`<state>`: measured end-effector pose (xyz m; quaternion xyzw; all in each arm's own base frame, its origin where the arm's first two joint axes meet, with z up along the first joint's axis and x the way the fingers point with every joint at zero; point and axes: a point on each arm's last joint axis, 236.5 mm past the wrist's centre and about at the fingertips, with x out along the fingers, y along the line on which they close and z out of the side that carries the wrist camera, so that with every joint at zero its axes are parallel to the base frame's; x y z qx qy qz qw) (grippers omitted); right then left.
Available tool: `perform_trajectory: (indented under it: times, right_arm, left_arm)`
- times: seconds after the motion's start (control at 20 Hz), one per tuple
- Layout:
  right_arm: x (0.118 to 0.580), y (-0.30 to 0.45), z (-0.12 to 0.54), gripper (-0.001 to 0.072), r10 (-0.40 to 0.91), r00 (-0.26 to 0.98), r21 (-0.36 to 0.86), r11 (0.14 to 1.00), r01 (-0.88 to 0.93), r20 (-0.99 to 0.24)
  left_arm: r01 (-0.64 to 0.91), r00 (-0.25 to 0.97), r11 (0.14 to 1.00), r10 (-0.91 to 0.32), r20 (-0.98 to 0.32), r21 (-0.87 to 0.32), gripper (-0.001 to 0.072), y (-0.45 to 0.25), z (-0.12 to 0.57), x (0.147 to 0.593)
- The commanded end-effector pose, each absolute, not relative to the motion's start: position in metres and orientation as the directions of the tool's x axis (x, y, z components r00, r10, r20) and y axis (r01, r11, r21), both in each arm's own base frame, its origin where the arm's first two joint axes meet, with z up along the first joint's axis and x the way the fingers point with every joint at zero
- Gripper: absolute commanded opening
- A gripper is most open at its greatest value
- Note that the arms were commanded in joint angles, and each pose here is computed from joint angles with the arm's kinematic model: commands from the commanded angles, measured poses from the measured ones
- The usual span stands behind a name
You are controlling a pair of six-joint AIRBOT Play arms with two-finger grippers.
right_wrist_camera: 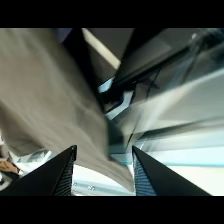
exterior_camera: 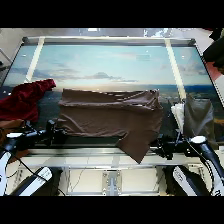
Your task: Fold the shirts.
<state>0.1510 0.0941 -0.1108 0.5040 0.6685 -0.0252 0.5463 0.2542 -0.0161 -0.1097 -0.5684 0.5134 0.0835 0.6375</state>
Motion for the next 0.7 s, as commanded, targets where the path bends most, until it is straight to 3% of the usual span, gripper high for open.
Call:
perform_trajectory:
  times: [0.0,0.05,0.15,0.3,0.5,0.65]
  right_arm:
    - [0.165,0.101,-0.124,0.0389,0.613,0.131,0.522,0.518,0.678,-0.779]
    - [0.165,0.106,-0.127,0.0299,0.617,0.119,0.520,0.527,0.672,-0.778]
    - [0.164,0.113,-0.129,0.0012,0.624,0.103,0.519,0.535,0.667,-0.775]
    - [0.168,0.122,-0.108,0.0010,0.668,0.099,0.601,0.583,0.547,-0.738]
    - [0.184,0.127,-0.038,0.0011,0.703,0.101,0.690,0.643,0.333,-0.704]
    - [0.217,0.117,0.031,0.0011,0.656,0.257,0.698,0.704,0.132,-0.710]
  left_arm:
    - [-0.689,0.459,0.341,-0.477,-0.749,-0.639,0.0010,-0.016,-0.109,0.255]
    - [-0.689,0.459,0.341,-0.477,-0.749,-0.639,0.0010,-0.016,-0.109,0.255]
    - [-0.689,0.459,0.341,-0.478,-0.749,-0.639,0.0011,-0.016,-0.109,0.254]
    - [-0.662,0.472,0.362,-0.478,-0.741,-0.656,0.0010,-0.016,-0.102,0.258]
    - [-0.450,0.563,0.512,-0.473,-0.678,-0.731,0.0009,-0.014,-0.037,0.280]
    - [-0.308,0.673,0.601,-0.410,-0.616,-0.737,0.0008,-0.007,0.023,0.294]
